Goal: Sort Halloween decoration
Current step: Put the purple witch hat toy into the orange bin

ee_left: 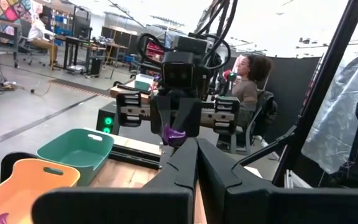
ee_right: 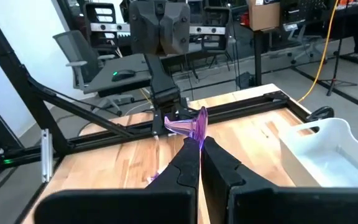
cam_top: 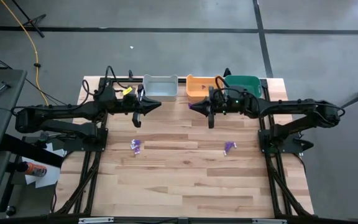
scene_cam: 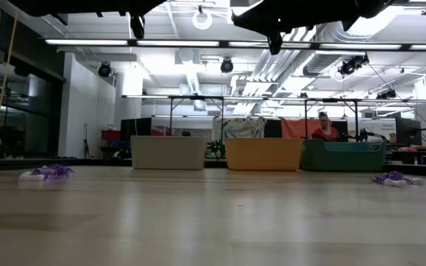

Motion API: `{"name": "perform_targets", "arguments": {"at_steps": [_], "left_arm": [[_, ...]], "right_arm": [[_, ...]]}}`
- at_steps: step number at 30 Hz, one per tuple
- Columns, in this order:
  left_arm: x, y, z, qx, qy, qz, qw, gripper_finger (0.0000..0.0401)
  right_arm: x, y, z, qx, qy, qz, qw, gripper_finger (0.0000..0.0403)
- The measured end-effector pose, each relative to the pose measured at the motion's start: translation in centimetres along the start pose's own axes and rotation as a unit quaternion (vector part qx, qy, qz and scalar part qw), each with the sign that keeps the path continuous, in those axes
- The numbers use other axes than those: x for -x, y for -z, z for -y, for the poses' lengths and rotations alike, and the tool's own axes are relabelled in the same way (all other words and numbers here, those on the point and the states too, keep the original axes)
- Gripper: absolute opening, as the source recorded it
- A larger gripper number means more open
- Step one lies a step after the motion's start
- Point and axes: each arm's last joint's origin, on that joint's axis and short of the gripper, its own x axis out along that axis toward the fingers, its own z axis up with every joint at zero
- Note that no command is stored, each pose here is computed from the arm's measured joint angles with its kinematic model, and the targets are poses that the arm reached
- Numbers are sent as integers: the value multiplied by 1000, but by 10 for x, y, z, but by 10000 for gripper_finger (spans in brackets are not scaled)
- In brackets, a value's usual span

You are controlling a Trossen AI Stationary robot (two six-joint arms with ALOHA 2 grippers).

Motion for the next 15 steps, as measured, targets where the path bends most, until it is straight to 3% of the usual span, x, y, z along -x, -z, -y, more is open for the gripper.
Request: {"name": "perform_targets", "arguments": {"at_steps": [12,15], "left_arm": [[0,0,0,0,-1,0,1000,0],[0,0,0,0,-1,0,1000,0]], "right_arm": [[0,0,1,5,1,1,1000,0],[2,-3,9,3,28,10,1000,0]]}}
